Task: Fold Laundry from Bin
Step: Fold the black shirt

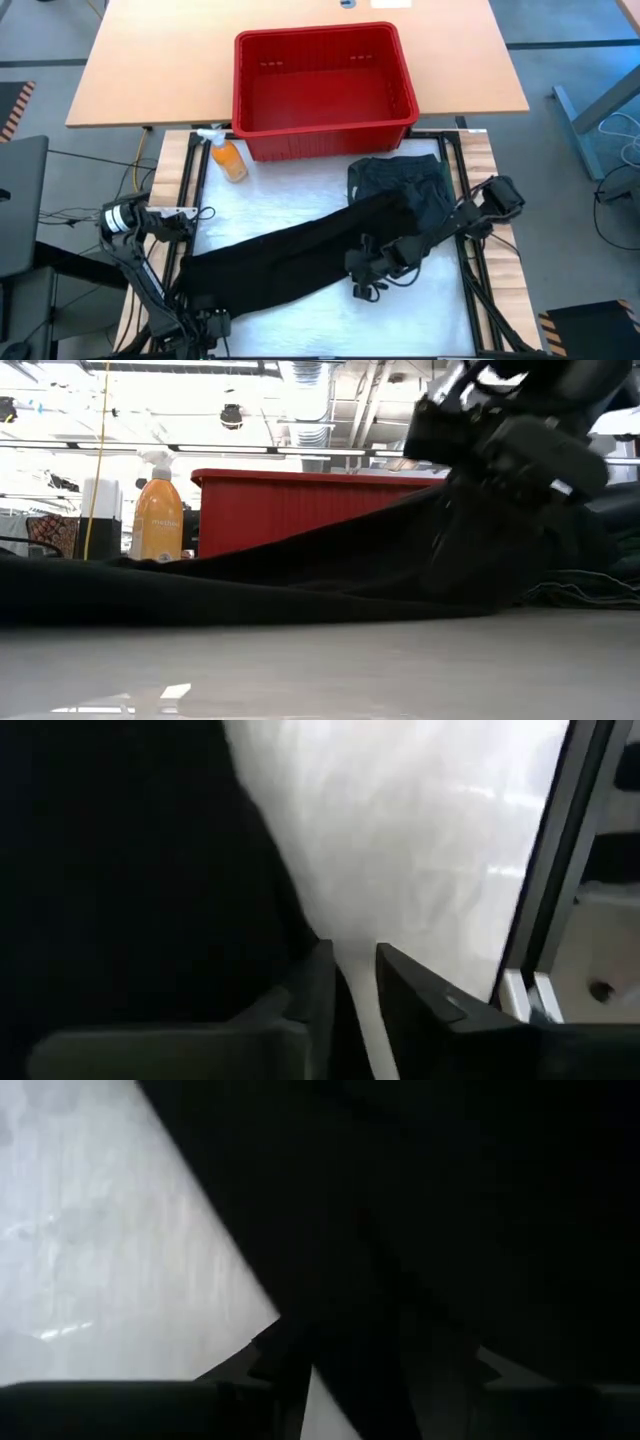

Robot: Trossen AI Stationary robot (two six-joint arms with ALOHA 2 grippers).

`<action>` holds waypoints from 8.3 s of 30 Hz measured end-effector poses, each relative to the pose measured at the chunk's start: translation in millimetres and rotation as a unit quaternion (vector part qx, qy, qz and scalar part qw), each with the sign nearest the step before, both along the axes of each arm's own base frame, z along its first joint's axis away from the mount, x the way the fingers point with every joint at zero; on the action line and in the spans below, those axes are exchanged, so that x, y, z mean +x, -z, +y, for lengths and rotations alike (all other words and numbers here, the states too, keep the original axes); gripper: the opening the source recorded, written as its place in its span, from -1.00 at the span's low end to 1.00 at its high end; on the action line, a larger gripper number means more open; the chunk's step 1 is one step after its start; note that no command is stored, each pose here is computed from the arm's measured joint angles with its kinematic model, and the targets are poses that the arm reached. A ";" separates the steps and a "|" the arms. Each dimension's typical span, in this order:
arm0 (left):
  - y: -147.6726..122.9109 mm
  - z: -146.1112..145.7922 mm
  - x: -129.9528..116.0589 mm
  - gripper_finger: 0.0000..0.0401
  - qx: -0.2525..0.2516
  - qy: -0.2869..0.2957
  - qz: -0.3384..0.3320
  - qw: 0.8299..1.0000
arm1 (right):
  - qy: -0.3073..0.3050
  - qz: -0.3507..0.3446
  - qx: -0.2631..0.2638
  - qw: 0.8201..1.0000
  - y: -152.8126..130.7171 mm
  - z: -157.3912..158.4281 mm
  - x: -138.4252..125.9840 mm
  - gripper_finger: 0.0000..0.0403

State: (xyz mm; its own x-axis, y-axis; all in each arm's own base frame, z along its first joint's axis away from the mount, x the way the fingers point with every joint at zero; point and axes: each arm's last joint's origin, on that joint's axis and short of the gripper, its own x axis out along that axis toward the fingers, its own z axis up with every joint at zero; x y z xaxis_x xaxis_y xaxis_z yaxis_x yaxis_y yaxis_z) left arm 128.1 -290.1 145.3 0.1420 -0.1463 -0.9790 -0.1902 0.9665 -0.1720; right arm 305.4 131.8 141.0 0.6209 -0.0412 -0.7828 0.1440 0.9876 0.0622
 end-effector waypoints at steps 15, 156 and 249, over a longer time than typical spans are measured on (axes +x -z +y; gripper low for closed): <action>0.5 2.4 -15.5 -1.00 -0.006 -0.011 0.117 0.993 | -0.053 0.124 0.113 0.984 -2.6 19.8 -27.4 -0.52; -28.0 225.1 70.2 -1.00 0.154 -0.119 -0.002 0.981 | 0.191 0.150 0.376 0.894 -84.6 20.7 -156.3 -0.52; -30.5 148.7 94.3 -0.83 0.087 -0.049 -0.025 0.995 | 0.317 0.201 0.261 0.889 -75.3 55.8 -203.7 -0.69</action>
